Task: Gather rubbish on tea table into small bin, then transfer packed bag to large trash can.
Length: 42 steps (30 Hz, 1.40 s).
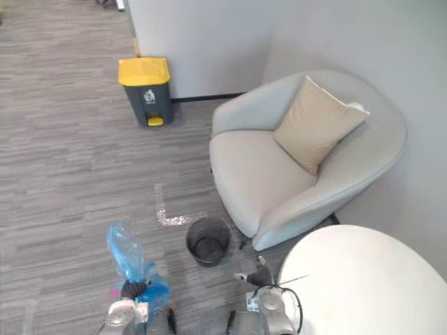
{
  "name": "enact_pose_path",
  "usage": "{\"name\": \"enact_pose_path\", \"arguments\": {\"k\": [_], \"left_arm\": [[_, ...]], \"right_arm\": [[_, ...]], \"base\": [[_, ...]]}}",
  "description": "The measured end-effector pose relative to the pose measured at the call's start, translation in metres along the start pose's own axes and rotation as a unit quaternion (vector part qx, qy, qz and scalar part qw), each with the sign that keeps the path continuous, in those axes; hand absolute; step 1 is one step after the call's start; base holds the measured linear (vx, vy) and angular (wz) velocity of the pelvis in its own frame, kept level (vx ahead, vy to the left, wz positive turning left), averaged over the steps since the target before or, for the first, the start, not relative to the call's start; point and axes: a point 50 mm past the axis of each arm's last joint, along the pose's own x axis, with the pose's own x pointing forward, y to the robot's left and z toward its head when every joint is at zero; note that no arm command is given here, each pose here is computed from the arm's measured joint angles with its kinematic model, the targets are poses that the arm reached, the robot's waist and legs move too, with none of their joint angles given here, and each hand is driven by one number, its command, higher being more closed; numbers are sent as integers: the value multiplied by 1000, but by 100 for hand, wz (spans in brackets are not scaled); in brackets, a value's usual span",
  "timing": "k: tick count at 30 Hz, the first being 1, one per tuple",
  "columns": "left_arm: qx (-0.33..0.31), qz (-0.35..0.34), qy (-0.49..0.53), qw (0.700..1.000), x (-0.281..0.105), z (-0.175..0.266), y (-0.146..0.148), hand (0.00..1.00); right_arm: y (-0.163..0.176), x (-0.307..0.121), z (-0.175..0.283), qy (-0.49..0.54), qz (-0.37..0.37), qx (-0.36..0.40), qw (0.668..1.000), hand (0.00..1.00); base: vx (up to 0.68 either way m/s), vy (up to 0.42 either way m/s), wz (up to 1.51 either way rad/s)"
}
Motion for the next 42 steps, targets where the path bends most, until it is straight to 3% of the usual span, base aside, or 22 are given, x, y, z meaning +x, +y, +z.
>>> {"name": "enact_pose_path", "arguments": {"k": [15, 19, 35, 40, 42], "left_arm": [[29, -52, -19, 998, 1, 12, -28, 100], [68, -38, 5, 997, 6, 1, -10, 100], [93, -10, 23, 995, 4, -11, 17, 100], [95, -11, 10, 995, 10, 0, 17, 100], [84, -23, 21, 996, 10, -2, 3, 100]], "right_arm": [[-15, 4, 10, -18, -33, -9, 999, 0], [-5, 4, 0, 9, -23, 1, 1000, 0], [-12, -5, -35, 78, -30, -9, 996, 0], [-25, -5, -38, 82, -43, -15, 996, 0], [-36, -4, -38, 84, -67, 6, 994, 0]], "base": [[-188, -4, 63], [-25, 180, 28], [147, 98, 34], [447, -86, 54], [635, -130, 50]]}}
